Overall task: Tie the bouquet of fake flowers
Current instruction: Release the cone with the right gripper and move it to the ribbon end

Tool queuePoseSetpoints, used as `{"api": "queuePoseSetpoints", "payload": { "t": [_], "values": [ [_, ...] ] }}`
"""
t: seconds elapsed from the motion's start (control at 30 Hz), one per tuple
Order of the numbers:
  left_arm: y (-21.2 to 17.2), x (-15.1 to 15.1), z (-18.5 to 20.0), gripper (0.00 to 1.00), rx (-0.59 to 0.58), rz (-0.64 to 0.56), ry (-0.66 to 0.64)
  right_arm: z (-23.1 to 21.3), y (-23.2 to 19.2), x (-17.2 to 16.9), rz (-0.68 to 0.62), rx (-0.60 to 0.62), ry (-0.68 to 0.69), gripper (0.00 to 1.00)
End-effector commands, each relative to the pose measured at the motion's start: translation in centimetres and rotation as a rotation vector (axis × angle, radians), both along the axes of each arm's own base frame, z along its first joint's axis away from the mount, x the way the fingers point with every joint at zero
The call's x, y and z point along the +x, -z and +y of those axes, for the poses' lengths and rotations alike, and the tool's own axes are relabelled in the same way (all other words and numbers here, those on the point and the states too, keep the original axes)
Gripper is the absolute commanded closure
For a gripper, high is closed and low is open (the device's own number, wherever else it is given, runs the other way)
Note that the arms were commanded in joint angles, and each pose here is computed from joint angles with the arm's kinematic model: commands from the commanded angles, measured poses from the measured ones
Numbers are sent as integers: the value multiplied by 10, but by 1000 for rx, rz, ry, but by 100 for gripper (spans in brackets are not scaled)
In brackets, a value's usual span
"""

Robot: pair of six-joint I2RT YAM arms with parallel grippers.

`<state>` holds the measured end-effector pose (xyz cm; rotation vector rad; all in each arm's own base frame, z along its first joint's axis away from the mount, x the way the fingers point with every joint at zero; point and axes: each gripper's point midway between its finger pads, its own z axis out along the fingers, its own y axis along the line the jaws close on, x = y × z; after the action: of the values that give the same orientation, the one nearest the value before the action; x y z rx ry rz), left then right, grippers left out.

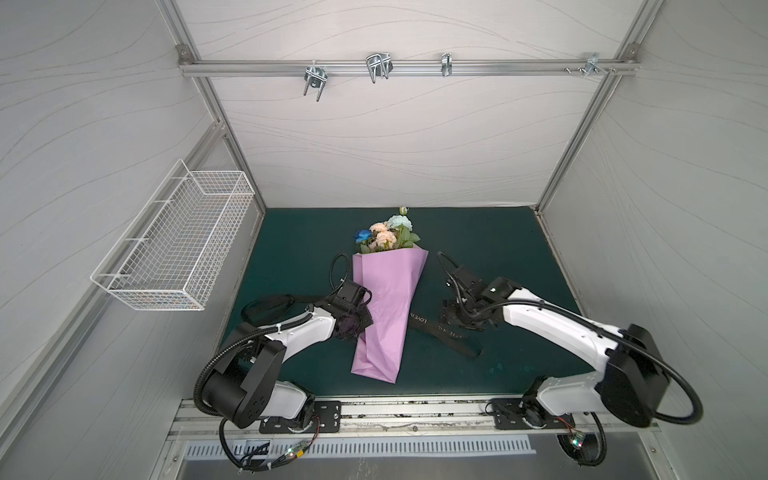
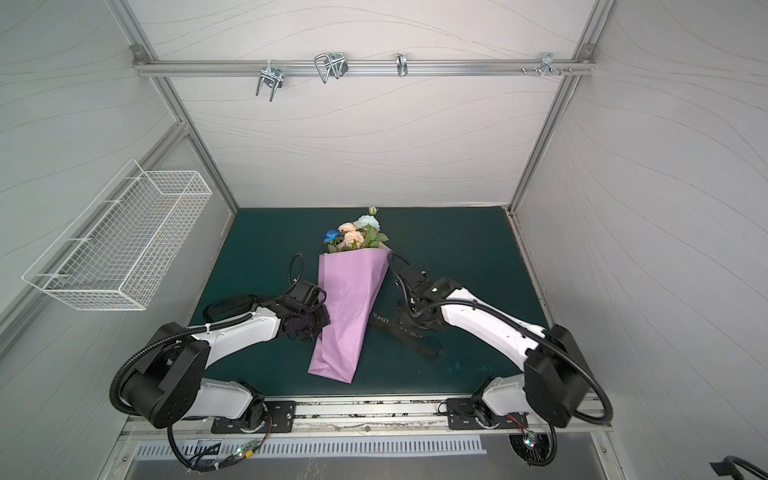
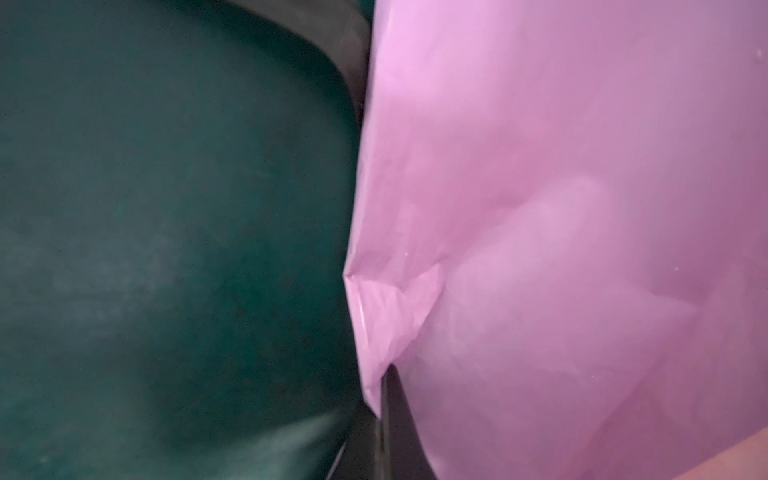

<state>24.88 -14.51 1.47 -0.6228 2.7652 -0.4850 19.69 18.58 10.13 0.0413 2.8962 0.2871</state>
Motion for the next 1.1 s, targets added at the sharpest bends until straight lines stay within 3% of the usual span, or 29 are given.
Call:
{"api": "queuePoseSetpoints", "payload": {
  "t": [0.0, 0.1, 0.33, 0.43, 0.5, 0.63, 0.67, 1.07],
  "values": [
    [-6, 3, 1, 98, -4, -1, -25, -62, 9, -26, 49, -162, 91, 20],
    [-6, 3, 1, 98, -6, -1, -27, -80, 23, -41, 89, -137, 136, 21],
    [1, 2, -2, 98, -26, 23, -35, -75, 59, -50, 162, -90, 149, 23],
    [4, 1, -5, 100, -35, 31, -31, -73, 74, -43, 169, -90, 166, 32],
    [5, 2, -6, 100, -41, 33, -29, -73, 77, -32, 156, -86, 181, 43],
    [10, 2, -14, 100, -84, 46, -44, -83, 76, -2, 109, -73, 234, 94],
    [11, 2, -17, 100, -90, 48, -51, -88, 75, 6, 100, -71, 255, 100],
    [4, 28, -68, 100, -95, 5, -16, -158, 36, 87, -47, -9, 444, 100]
  ]
}}
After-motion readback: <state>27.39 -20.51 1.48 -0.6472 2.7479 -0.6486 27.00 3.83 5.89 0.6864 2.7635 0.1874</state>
